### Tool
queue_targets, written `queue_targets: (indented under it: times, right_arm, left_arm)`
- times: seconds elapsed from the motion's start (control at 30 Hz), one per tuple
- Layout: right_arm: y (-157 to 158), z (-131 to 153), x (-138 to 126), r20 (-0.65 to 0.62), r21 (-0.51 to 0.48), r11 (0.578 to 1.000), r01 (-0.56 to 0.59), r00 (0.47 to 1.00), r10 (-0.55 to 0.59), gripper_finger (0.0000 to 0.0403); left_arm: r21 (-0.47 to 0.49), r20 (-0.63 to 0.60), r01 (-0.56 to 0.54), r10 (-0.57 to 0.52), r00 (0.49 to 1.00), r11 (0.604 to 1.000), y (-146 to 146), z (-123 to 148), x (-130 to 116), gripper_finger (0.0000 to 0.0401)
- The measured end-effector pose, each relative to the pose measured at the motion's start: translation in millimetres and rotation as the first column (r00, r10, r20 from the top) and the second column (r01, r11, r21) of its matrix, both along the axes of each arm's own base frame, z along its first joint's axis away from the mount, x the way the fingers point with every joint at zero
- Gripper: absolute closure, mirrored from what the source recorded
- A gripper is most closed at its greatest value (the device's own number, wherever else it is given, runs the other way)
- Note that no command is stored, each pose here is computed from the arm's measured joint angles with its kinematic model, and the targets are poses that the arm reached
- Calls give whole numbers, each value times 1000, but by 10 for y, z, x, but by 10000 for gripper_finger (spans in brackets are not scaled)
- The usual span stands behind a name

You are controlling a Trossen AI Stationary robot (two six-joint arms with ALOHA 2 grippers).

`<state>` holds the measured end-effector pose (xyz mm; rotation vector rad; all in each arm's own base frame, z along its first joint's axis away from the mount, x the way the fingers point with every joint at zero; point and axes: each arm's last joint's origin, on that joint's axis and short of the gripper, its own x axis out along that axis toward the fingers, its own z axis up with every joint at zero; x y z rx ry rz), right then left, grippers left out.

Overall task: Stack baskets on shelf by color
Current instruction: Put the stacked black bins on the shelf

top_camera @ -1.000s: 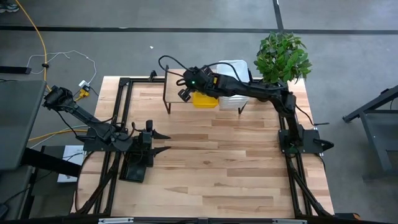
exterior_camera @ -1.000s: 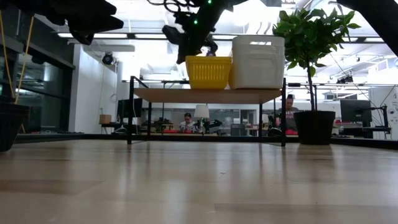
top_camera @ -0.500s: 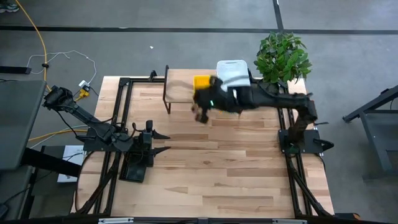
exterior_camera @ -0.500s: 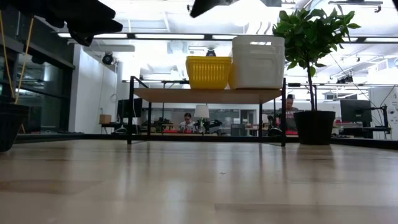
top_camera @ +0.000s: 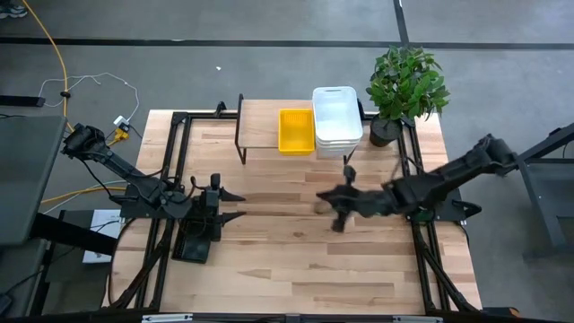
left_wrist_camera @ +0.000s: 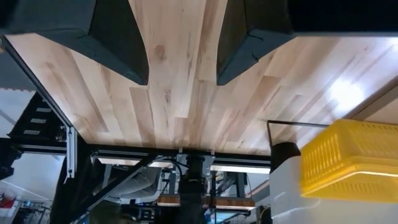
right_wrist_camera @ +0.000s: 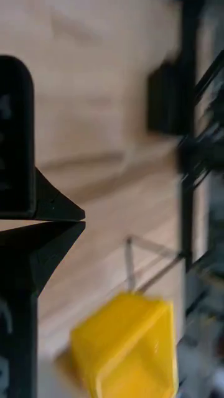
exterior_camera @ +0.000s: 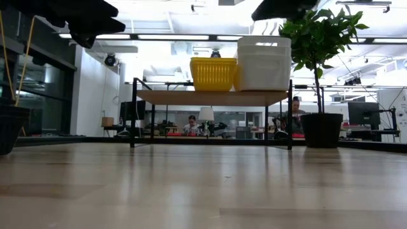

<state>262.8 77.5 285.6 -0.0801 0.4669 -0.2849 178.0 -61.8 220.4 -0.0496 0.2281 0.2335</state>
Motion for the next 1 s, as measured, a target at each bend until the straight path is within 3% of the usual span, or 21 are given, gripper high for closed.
queue_targets:
  times: [0.1,0.23,0.43,0.53,0.63,0.73,0.83,1.0]
  right_arm:
    - [137,-224,-181,155,15,995,-94,984,91,403]
    - [256,-470,-340,311,-44,981,-188,931,192,403]
    - [214,-604,-444,419,-75,979,-188,885,202,403]
    - [192,-625,-441,414,-66,981,-180,890,191,403]
    - [188,-631,-440,414,-47,983,-178,892,182,403]
    - [189,-632,-440,415,-44,982,-181,891,183,403]
    - [190,-633,-440,420,-21,983,-182,891,174,402]
    - [190,-635,-439,425,1,983,-182,890,164,402]
  left_arm:
    - [3,17,0,0,1000,1000,-1,18,5,225]
    - [-21,60,5,-3,998,1000,-7,61,15,225]
    - [-84,130,67,-55,990,994,-42,261,58,225]
    - [-148,19,127,-126,992,981,-89,420,79,225]
    - [-244,-178,54,-99,979,968,-144,531,87,225]
    - [-342,-389,-74,-70,918,937,-221,601,41,225]
    - [-398,-592,-252,-37,805,882,-305,588,-44,225]
    - [-358,-793,-517,40,608,778,-452,431,-213,225]
